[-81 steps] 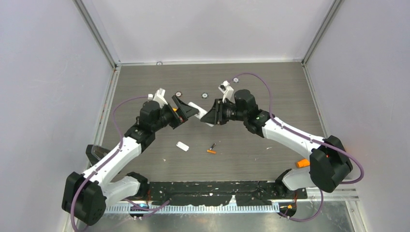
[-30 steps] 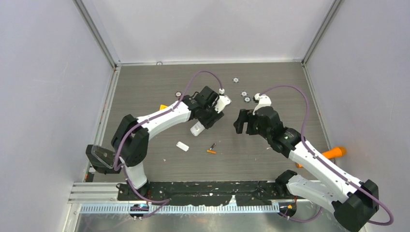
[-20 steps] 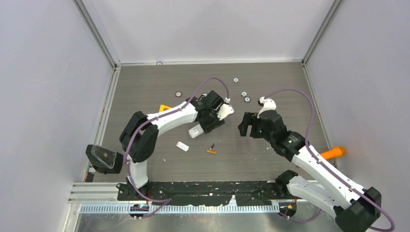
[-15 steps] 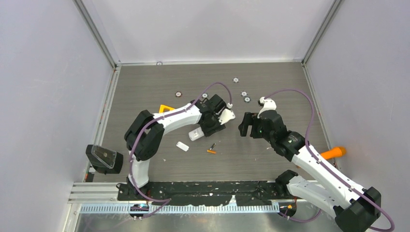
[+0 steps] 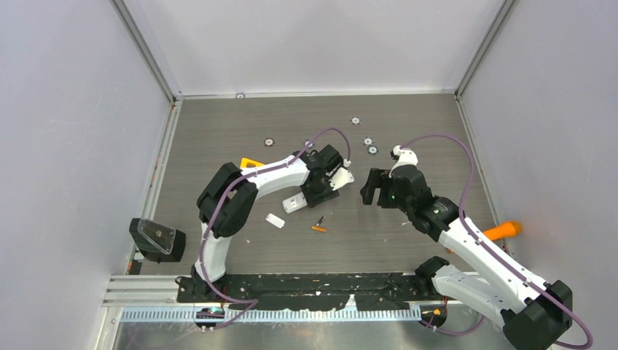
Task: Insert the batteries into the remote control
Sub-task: Place the remote control at the center of the board, then adjust the remote control at the center of the board.
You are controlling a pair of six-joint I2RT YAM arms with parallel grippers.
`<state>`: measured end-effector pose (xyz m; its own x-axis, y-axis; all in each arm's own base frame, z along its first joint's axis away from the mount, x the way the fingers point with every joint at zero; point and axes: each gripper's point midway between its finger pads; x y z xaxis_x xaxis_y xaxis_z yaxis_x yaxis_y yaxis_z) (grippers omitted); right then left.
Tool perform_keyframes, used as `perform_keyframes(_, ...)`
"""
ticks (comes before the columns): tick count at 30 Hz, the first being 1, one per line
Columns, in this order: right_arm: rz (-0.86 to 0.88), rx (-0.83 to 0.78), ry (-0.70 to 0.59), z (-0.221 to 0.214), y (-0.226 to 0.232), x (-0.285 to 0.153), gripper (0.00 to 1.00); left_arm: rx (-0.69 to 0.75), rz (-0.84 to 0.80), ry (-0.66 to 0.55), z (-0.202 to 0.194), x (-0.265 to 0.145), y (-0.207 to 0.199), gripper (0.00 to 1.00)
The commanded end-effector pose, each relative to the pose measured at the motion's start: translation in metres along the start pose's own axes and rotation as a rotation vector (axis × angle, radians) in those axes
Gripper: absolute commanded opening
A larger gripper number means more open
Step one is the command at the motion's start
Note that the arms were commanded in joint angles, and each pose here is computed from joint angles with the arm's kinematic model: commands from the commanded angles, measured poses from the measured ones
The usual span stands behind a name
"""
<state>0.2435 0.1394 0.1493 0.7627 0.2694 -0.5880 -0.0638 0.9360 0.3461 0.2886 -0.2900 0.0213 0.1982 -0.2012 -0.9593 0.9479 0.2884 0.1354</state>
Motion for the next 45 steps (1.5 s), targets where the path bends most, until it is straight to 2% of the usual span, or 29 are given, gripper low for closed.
perform_keyframes(1, 0.001, 0.031, -0.029, 0.010, 0.002, -0.004, 0.85, 0.006, 0.006, 0.003, 0.004, -0.004, 0.002, 0.33)
perform_keyframes(5, -0.006, 0.040, -0.017, 0.006, 0.000, -0.004, 0.85, -0.004, 0.010, -0.011, 0.006, -0.008, 0.003, 0.47)
perform_keyframes(10, -0.026, 0.055, -0.001, 0.002, -0.004, -0.005, 0.85, -0.006, 0.014, -0.043, 0.012, -0.018, 0.004, 0.58)
perform_keyframes(18, -0.026, 0.058, 0.004, 0.001, -0.004, -0.008, 0.85, -0.008, -0.011, -0.069, 0.016, -0.027, 0.000, 0.64)
perform_keyframes(28, 0.012, 0.107, 0.046, -0.007, 0.008, 0.006, 0.82, -0.175, 0.011, -0.334, 0.034, -0.087, -0.004, 0.76)
perform_keyframes(31, 0.029, 0.126, 0.074, -0.010, 0.017, 0.025, 0.77, -0.296, 0.065, -0.367, 0.029, -0.095, 0.000, 0.76)
perform_keyframes(37, 0.065, 0.126, 0.153, -0.014, 0.040, 0.071, 0.50, -0.642, 0.133, -0.372, 0.009, -0.098, 0.002, 0.73)
perform_keyframes(42, 0.055, 0.096, 0.180, -0.005, 0.058, 0.107, 0.48, -0.984, 0.086, -0.334, -0.028, -0.083, -0.002, 0.73)
perform_keyframes(45, 0.019, 0.062, 0.222, -0.016, 0.061, 0.131, 0.52, -1.149, 0.037, -0.343, -0.047, -0.079, 0.005, 0.72)
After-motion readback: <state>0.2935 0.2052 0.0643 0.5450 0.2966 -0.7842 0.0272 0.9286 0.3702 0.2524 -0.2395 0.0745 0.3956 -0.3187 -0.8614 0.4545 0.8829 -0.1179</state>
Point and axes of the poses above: each gripper's point midway between its finger pads, its own x axis out along the fingers, its own y axis along the line the jaws close on, z = x × y, and after that the axes turned 4 degrees about x, right-handed
